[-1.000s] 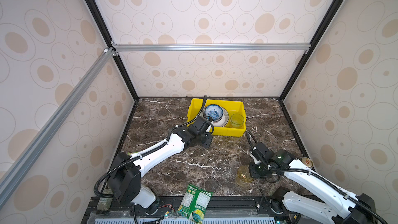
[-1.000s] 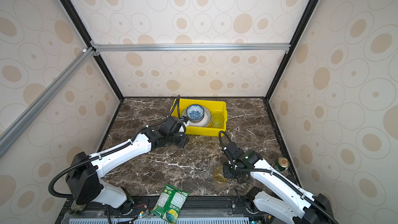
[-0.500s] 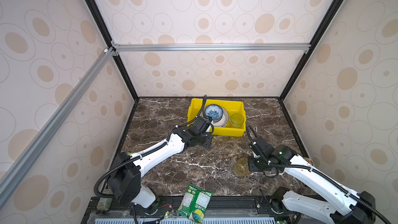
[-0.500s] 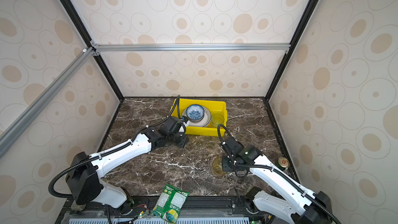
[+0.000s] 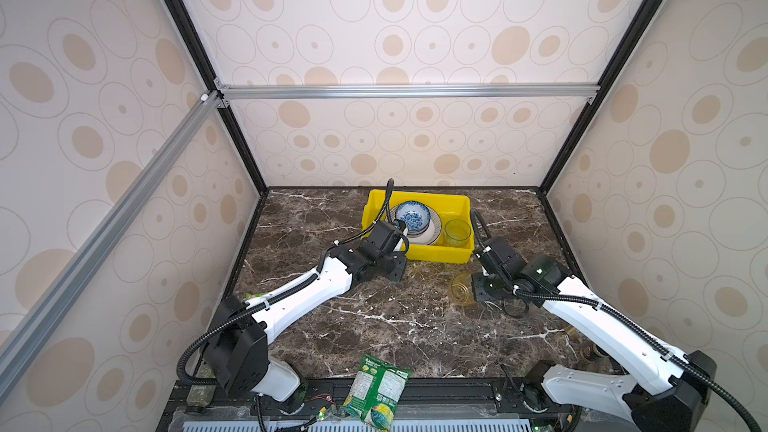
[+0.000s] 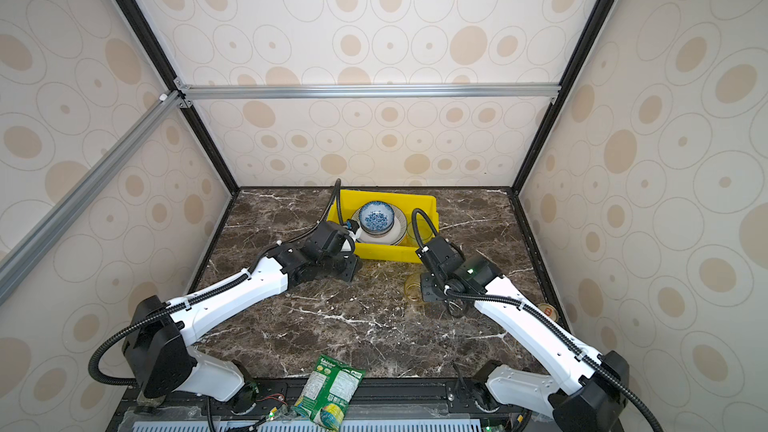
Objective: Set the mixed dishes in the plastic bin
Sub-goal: 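Lift the amber cup and carry it over the bin with the right gripper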
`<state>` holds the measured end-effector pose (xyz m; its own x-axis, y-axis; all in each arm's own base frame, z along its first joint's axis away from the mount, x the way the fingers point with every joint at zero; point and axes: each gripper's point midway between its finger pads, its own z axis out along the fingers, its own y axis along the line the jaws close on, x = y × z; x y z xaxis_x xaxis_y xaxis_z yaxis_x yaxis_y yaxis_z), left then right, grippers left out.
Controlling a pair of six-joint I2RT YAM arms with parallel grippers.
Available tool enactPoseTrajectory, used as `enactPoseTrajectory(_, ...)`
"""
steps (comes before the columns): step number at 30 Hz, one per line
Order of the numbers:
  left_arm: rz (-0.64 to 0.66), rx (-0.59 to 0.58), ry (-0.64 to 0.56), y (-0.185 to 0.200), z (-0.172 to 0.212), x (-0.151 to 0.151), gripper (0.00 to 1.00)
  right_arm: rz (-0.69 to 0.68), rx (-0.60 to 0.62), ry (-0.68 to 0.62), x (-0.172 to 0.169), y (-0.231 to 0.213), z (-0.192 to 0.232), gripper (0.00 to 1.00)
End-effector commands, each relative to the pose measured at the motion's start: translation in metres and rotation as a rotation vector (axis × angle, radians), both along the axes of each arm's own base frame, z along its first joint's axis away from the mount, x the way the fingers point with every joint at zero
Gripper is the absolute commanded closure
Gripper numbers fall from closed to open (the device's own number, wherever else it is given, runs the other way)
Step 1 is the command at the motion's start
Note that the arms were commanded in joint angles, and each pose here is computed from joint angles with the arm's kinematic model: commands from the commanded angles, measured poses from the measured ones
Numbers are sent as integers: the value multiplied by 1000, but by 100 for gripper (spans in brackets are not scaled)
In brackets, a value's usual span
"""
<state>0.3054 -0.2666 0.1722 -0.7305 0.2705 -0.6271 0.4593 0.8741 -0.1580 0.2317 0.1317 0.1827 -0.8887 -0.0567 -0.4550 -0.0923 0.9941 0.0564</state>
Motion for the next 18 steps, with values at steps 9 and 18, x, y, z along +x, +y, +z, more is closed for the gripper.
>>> enactPoseTrajectory(9,34,-45,-51,8,25,17,65,22,5,-141,66,4,46,100)
enactPoseTrajectory(18,55,-49,-55,11,29,27,65,-8,31,-194,101,-8,67,100)
